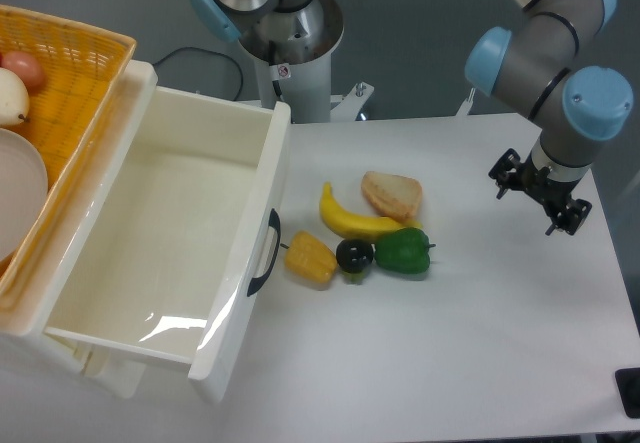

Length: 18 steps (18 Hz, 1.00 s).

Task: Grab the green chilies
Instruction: 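Move the open gripper toward the green bell pepper and lower it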

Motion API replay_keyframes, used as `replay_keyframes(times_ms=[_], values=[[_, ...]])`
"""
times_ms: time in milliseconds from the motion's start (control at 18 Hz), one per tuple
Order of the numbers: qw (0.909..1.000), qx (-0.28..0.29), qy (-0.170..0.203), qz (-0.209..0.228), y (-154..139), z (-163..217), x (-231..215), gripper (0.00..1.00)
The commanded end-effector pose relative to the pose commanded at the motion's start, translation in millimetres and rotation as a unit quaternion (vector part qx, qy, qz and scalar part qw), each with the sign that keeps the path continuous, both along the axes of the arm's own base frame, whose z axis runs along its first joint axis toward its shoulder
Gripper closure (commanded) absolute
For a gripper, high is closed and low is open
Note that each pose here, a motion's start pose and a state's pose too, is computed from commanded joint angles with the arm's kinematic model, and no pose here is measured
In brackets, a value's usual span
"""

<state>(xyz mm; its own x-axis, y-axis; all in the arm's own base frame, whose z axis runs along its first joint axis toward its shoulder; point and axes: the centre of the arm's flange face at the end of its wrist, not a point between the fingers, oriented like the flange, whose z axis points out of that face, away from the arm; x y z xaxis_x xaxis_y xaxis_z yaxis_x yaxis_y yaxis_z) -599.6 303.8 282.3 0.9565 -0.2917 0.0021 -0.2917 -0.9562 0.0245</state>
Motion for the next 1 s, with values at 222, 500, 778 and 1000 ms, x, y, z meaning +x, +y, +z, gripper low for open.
replay_keyframes(times_ms=[222,500,778,1000], values=[[1.0,0.003,-0.002,0.0,1,-1,1,0.0],[0.9961,0.078,-0.038,0.019,-9,-18,17,0.0],[0.9966,0.07,-0.044,-0.009,13,-20,38,0.0],[0.9964,0.067,-0.032,-0.042,49,-14,54,0.0]])
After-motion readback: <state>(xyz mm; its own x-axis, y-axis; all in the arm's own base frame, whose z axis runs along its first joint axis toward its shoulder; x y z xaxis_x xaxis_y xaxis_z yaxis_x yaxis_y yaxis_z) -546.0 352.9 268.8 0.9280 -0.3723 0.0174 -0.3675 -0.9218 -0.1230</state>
